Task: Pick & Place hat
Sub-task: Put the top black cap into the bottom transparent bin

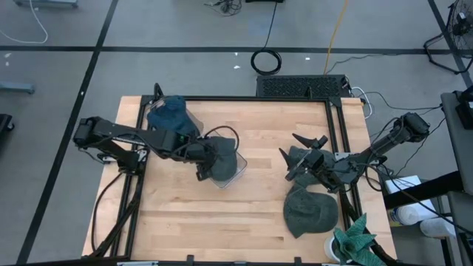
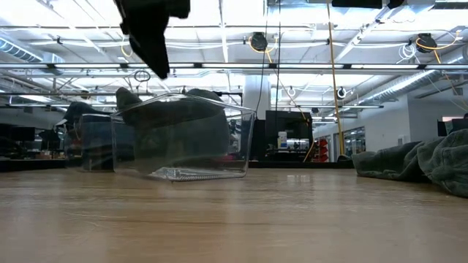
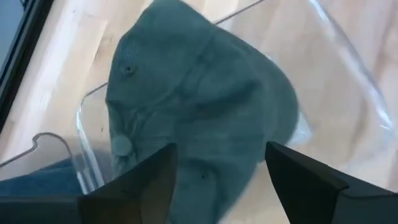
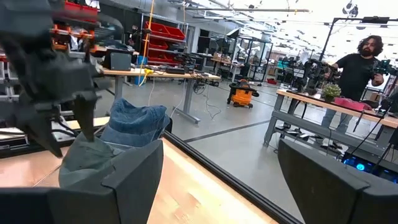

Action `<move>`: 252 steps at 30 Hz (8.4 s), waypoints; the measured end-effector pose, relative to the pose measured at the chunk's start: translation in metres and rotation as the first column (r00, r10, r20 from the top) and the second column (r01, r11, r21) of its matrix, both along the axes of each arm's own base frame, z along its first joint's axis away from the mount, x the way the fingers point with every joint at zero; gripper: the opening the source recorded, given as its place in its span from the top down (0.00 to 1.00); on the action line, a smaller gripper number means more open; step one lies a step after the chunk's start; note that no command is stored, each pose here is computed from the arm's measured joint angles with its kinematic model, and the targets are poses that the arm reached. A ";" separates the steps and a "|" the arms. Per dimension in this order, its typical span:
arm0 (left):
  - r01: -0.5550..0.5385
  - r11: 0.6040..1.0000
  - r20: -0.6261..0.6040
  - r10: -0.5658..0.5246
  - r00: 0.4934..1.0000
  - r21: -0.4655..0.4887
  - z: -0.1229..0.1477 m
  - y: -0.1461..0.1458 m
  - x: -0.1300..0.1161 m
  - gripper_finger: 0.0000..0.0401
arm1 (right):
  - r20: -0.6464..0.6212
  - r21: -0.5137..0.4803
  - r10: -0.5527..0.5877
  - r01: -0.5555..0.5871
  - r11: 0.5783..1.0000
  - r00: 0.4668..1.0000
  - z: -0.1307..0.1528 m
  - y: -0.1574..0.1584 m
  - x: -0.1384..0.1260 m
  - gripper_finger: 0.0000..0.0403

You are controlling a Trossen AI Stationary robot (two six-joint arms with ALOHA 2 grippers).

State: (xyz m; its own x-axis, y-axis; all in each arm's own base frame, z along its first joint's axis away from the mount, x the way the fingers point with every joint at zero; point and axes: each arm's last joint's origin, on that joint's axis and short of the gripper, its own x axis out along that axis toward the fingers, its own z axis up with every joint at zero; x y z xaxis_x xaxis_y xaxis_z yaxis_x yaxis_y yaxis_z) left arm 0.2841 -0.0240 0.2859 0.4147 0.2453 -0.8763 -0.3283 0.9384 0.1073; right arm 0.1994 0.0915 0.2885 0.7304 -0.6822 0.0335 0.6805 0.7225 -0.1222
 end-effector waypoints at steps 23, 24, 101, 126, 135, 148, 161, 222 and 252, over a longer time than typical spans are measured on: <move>-0.294 0.933 -0.018 0.297 0.955 -0.210 -0.100 0.055 0.005 0.71 | 0.002 0.003 0.002 -0.002 1.000 1.000 0.000 0.000 0.000 0.25; -0.297 0.926 -0.027 0.299 0.954 -0.232 -0.101 0.057 0.004 0.72 | 0.002 0.003 0.002 -0.002 1.000 1.000 0.000 0.000 0.000 0.25; -0.169 0.982 0.066 0.175 0.982 -0.086 -0.100 0.064 0.034 0.98 | 0.004 0.007 0.001 -0.001 1.000 1.000 -0.001 0.000 0.000 0.25; -0.081 0.993 0.159 0.095 0.983 -0.090 -0.044 0.058 0.002 0.99 | 0.004 0.007 0.001 -0.001 1.000 1.000 -0.001 0.000 0.000 0.25; -0.030 0.991 0.109 0.044 0.993 -0.134 -0.050 0.047 -0.002 0.98 | 0.005 0.008 0.002 -0.002 1.000 1.000 -0.001 0.000 0.000 0.25; -0.028 0.987 0.075 0.040 0.996 -0.159 -0.083 0.047 0.012 0.98 | 0.005 0.008 0.001 -0.001 1.000 1.000 -0.001 0.000 0.000 0.25; -0.090 0.978 -0.009 0.090 0.996 -0.186 -0.112 0.059 0.021 0.94 | 0.005 0.009 0.001 -0.001 1.000 1.000 -0.001 0.000 0.000 0.25; 0.499 0.824 0.573 -0.553 0.604 0.269 0.026 0.031 -0.058 0.91 | -0.818 0.544 0.152 0.657 0.522 0.555 -0.010 -0.081 0.019 0.25; 0.511 0.793 0.539 -0.605 0.587 0.332 0.028 0.031 -0.078 0.91 | -0.807 0.579 0.465 0.642 0.503 0.364 -0.105 -0.057 -0.014 0.25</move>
